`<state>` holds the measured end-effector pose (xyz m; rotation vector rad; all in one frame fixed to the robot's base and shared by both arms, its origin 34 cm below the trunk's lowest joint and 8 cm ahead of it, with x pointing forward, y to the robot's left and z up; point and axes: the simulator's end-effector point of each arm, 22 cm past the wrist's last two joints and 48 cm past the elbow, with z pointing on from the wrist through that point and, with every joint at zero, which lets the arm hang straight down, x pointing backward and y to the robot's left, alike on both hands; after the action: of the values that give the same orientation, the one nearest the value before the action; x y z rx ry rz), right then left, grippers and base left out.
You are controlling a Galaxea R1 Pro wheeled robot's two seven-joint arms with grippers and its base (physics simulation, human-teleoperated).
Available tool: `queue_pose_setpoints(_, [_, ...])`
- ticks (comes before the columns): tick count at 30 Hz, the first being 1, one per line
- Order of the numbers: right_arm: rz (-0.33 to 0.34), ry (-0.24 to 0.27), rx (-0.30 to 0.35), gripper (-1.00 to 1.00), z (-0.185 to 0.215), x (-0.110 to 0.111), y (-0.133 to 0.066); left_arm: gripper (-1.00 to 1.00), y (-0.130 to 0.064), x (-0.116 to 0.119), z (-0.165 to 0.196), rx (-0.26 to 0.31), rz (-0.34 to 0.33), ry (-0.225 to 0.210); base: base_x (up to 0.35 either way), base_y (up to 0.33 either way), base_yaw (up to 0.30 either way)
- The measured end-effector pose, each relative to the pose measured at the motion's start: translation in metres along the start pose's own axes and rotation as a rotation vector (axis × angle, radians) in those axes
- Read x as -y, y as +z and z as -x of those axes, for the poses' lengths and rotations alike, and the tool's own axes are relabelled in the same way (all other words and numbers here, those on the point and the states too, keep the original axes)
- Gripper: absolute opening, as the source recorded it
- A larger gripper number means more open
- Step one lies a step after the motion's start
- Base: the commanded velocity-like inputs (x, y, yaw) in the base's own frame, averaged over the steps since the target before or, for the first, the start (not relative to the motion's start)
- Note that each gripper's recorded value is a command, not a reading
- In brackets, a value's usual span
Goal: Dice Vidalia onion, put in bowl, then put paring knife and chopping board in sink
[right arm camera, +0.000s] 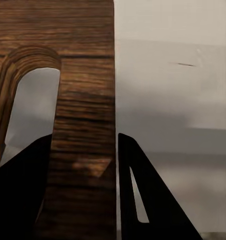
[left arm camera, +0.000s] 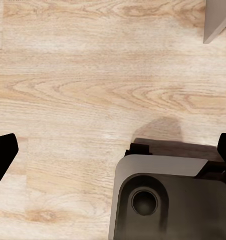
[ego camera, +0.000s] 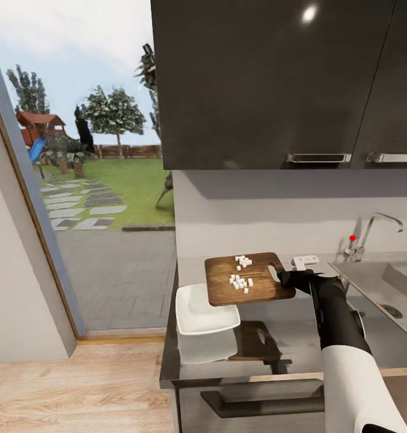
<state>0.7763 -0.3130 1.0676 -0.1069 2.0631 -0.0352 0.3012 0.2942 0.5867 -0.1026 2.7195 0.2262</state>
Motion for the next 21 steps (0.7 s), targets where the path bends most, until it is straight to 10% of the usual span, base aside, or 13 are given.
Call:
queue_pose_setpoints(8, [0.025, -0.094, 0.009, -1.00, 0.012, -0.026, 0.001, 1.00, 0.000, 0.000, 0.000, 0.001, 0.000, 0.000, 0.000, 0.000, 0.000])
queue_pose_setpoints(21, [0.023, -0.108, 0.029, -1.00, 0.023, -0.029, -0.008, 1.00, 0.000, 0.000, 0.008, 0.021, -0.001, -0.004, 0.000, 0.000, 0.000])
